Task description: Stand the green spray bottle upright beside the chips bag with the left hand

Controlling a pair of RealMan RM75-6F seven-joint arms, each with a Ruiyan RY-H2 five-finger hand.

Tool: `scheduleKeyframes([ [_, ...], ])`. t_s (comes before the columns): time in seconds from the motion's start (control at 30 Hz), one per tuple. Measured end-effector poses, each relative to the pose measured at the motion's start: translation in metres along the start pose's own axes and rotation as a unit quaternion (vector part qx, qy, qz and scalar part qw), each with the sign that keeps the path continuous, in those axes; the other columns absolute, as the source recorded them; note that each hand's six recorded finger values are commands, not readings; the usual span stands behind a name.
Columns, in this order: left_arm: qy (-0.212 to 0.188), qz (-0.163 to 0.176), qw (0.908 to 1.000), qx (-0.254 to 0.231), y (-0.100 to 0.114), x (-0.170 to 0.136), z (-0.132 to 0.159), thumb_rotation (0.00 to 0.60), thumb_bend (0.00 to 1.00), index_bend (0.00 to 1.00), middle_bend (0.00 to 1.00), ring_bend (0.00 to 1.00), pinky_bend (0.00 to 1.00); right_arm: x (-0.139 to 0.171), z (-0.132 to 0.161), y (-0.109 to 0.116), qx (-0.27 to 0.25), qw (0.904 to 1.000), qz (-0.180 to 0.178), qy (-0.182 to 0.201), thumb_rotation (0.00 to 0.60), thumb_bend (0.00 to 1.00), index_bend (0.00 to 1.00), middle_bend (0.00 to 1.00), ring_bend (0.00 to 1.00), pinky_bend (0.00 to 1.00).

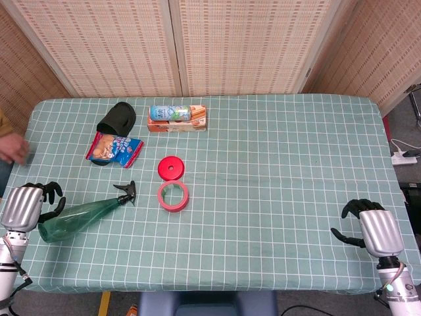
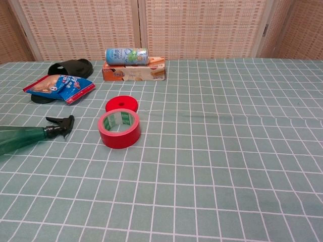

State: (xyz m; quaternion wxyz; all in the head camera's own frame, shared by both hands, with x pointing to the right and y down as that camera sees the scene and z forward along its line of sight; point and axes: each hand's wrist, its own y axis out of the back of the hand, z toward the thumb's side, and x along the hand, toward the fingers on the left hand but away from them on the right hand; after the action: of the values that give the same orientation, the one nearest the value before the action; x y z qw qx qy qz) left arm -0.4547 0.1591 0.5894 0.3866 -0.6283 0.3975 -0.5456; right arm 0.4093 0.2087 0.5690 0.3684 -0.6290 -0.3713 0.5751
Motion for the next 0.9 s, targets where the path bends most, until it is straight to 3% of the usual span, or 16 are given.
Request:
scheduleKeyframes([
  [0.73,0.001,-0.008,0.9999,-0.011,-0.003,-0.002,0.002,0.600,0.38,0.56,0.66,0.61,0.56,-0.001,0.002,-0.001,0.006,1.0000,0.001,0.000,0.600,0.11,0.56,0.40,0.33,0.41],
  [0.83,-0.008,-0.009,0.9998,-0.015,-0.003,-0.005,0.009,0.600,0.37,0.53,0.63,0.58,0.56,-0.001,0.002,-0.001,0.006,1.0000,0.004,-0.001,0.600,0.11,0.56,0.40,0.33,0.41],
  [0.9,-0.010,-0.018,0.9997,-0.012,-0.004,-0.009,0.015,0.600,0.33,0.44,0.55,0.50,0.51,-0.001,0.002,-0.001,0.005,1.0000,0.005,0.000,0.600,0.11,0.56,0.40,0.33,0.41],
])
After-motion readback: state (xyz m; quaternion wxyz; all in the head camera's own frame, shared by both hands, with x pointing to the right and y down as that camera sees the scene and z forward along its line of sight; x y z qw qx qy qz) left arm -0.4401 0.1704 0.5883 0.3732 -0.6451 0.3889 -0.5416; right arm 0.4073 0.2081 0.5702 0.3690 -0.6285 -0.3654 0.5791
